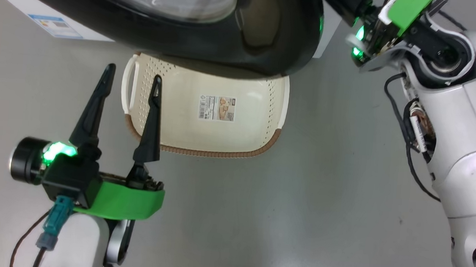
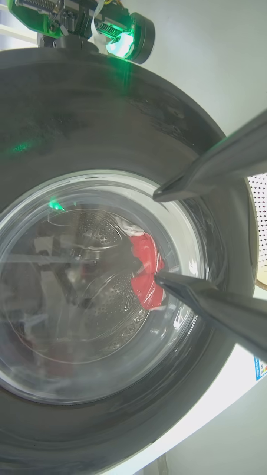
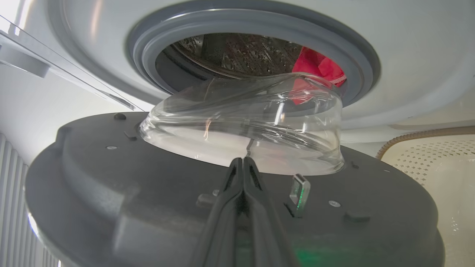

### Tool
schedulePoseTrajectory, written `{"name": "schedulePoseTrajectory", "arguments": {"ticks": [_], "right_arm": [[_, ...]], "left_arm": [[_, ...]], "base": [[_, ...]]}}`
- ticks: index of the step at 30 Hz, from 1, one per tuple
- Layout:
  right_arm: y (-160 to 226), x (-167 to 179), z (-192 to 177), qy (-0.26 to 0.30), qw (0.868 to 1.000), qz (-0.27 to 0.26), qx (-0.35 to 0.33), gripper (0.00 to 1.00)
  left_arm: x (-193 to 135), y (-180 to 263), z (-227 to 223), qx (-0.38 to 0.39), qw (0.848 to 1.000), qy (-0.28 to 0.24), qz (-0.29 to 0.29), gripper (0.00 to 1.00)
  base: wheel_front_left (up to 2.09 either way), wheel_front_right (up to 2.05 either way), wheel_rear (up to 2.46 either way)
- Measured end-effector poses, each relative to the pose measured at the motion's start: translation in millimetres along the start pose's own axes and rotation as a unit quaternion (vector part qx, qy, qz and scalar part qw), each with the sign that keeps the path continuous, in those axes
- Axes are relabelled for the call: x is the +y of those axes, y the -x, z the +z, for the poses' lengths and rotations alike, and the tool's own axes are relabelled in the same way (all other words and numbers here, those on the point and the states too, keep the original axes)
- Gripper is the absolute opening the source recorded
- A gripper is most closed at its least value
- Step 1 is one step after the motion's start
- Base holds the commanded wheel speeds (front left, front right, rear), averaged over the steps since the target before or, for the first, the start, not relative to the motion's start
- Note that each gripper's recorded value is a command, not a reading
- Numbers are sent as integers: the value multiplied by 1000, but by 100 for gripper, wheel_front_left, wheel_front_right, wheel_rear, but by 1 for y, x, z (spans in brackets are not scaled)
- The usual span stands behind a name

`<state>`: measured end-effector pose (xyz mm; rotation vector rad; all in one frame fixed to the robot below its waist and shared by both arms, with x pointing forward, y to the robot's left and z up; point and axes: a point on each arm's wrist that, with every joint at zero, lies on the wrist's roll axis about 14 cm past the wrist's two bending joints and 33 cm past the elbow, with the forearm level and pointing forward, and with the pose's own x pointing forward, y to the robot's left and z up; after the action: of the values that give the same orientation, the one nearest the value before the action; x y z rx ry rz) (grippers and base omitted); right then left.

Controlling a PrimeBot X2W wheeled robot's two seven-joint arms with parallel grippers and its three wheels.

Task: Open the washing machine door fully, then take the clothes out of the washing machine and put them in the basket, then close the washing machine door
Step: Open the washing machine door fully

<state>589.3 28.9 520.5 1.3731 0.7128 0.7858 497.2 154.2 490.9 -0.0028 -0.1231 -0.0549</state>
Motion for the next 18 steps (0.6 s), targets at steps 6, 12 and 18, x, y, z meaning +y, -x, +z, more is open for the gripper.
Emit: {"name": "schedulePoseTrajectory", "arguments": {"ticks": [6,12,18], "right_arm": [[1,7,-14,10,1000,0,14,0],[0,5,-18,12,1000,-2,21,0],[-2,4,-20,14,1000,-2,25,0]], "left_arm": [[4,7,5,0,1000,-2,7,100],[5,7,3,2,1000,-3,11,100],[6,7,0,6,1000,-3,12,100]], "base": [[0,0,0],[0,0,0],[0,0,0]]}}
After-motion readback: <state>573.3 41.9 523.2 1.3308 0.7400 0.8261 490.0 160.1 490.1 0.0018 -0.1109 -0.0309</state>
